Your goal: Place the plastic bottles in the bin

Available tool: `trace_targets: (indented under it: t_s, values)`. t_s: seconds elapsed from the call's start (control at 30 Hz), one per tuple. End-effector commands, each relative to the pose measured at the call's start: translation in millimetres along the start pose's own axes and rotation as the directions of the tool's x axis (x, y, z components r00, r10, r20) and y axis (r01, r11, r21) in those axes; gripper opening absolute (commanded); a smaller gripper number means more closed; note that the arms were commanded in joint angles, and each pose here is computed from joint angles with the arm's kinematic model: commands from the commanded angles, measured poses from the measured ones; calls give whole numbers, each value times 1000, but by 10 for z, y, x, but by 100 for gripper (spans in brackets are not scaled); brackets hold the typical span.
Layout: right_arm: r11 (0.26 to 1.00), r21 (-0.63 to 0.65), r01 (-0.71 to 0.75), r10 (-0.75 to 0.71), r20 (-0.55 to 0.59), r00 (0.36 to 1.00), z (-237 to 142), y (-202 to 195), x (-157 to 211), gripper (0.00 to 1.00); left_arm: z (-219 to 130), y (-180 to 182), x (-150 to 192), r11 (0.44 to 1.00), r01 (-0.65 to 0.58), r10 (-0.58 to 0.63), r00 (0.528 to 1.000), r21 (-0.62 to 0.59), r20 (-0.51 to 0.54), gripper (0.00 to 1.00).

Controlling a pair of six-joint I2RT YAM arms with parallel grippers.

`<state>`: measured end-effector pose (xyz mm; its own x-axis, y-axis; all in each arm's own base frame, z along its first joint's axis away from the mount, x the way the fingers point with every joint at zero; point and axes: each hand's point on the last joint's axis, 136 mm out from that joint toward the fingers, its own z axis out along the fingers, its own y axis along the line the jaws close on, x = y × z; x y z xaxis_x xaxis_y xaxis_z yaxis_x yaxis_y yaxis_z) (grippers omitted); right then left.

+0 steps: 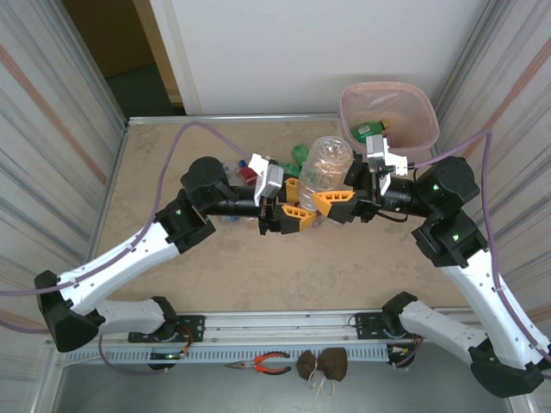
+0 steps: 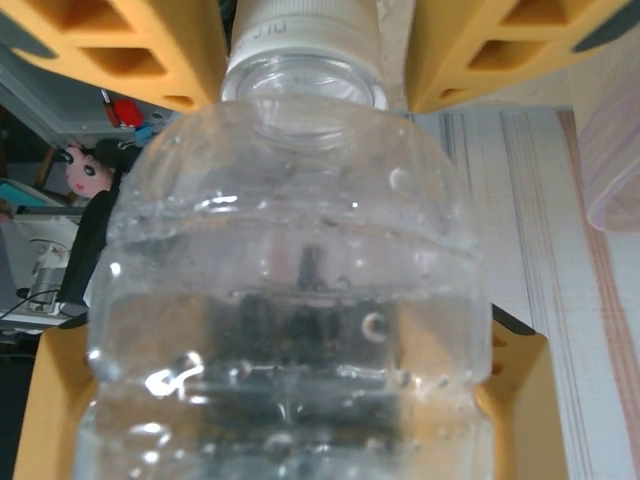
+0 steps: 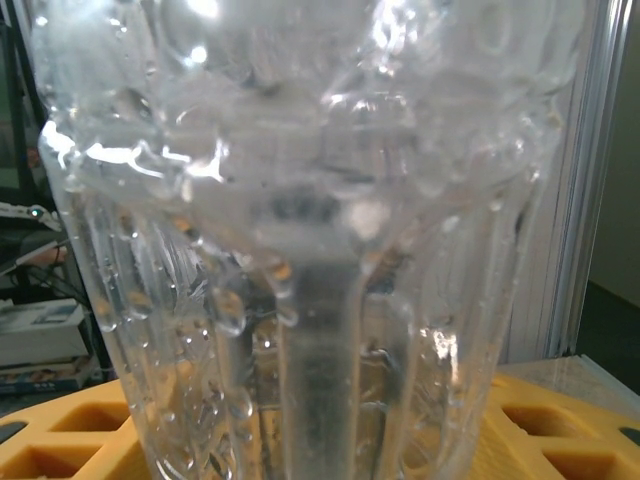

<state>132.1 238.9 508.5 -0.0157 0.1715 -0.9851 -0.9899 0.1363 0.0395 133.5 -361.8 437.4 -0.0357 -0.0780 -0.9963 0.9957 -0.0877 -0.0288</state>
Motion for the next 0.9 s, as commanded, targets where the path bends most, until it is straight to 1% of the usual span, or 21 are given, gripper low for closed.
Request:
trace_targets:
  t_s: [0.0,0.07,0.17,0.27,0.33,0.4,0.5,0.6,0.63,0.7,0.87]
  values:
    - [998,25,52,-53,39,998,-46,48,-165,56,-89,-45,-115,999,-40,41,999,-32,33,55]
    - [996,64,64,-67,42,997,-69,6,-191,56,-123,-33,-91,998,-40,41,999,-55,23,61]
    - [983,156,95,-100,27,995,-117,-107,-215,57,-192,-15,-46,995,-43,44,999,-95,11,64]
    - [947,293,133,-134,-16,991,-188,-324,-218,57,-262,5,13,990,-40,40,999,-135,-1,66]
    - [906,394,156,-145,-57,988,-247,-519,-216,57,-299,14,49,987,-37,36,999,-156,-9,66]
    - [860,476,187,-158,-101,982,-307,-704,-218,57,-341,31,79,983,-35,33,999,-179,-15,66]
    - [770,603,207,-141,-155,978,-451,-1063,-211,56,-385,20,96,980,-35,32,999,-194,-17,67]
    - [669,725,163,-89,-139,986,-691,-1427,-279,55,-413,17,122,978,-32,28,999,-204,-23,66]
    - [632,763,136,-45,-138,989,-744,-1640,-213,54,-422,21,129,978,-31,27,999,-208,-25,67]
    - [565,819,99,-8,-115,993,-895,-1878,-216,54,-433,17,136,977,-33,27,999,-210,-28,67]
    - [414,905,93,74,-136,988,-1215,-2395,-112,51,-463,15,149,974,-38,32,999,-222,-32,67]
